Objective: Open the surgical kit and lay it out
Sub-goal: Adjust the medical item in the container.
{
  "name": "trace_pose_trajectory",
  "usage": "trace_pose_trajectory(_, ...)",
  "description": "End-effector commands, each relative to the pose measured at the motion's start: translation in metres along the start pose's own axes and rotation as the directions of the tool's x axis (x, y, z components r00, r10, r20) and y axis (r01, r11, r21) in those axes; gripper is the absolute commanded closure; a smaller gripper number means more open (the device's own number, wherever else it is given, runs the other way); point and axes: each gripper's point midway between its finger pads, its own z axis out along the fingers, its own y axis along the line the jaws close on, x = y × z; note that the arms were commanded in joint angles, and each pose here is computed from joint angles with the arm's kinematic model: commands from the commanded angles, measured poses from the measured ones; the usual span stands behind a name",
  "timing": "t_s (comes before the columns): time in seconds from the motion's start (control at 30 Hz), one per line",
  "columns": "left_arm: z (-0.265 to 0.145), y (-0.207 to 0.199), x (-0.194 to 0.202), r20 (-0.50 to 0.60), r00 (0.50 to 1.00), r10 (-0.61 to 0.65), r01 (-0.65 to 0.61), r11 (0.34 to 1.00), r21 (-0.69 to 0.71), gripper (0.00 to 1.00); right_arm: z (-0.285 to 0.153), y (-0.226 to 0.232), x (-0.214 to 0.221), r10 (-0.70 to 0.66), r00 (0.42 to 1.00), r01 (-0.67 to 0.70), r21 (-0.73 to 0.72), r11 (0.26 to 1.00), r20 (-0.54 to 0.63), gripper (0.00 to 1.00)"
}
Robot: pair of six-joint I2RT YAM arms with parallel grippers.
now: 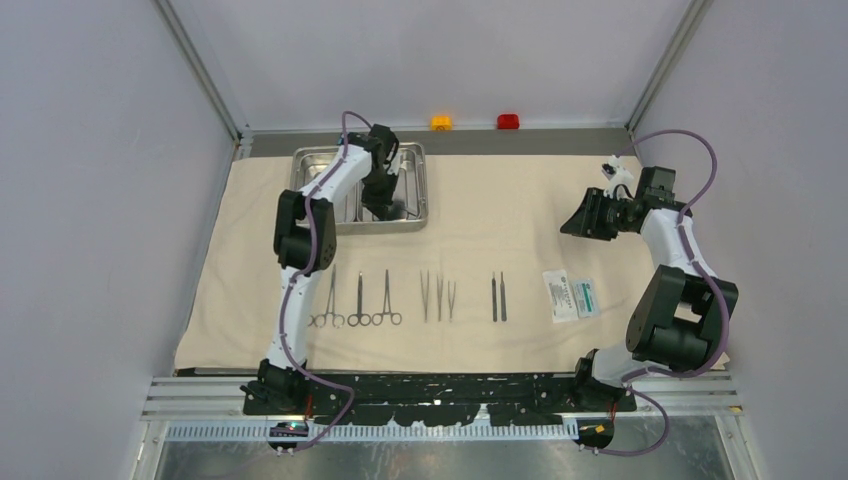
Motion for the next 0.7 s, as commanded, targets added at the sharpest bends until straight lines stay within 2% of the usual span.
trace_pose_trajectory(0.0,0.01,0.002,0.001,-0.03,1.0,0.009,-0.008,1.0,0.014,1.0,-0.004,0.001,-0.016,-0.043,0.998,0.043,-0.002,0.999,0.037,0.55)
trace_pose_trajectory(0.17,0.012,0.01,-0.012,0.014,1.0,0.003,-0.003,1.0,-0.007,1.0,-0.002,-0.001,-0.016,-0.04,0.999,0.04,0.002,0.999,0.03,0.55)
trace_pose_trajectory(0.5,-0.017,0.013,-0.074,0.249,0.967,0.049,-0.04,0.998,-0.042,1.0,0.004,-0.008,-0.012,-0.029,1.0,0.029,0.007,1.0,0.005,0.56)
trace_pose_trajectory(0.67,-0.016,0.011,-0.088,0.283,0.958,0.048,-0.039,0.998,-0.04,1.0,0.005,-0.009,-0.01,-0.023,1.0,0.023,0.009,1.0,-0.002,0.56)
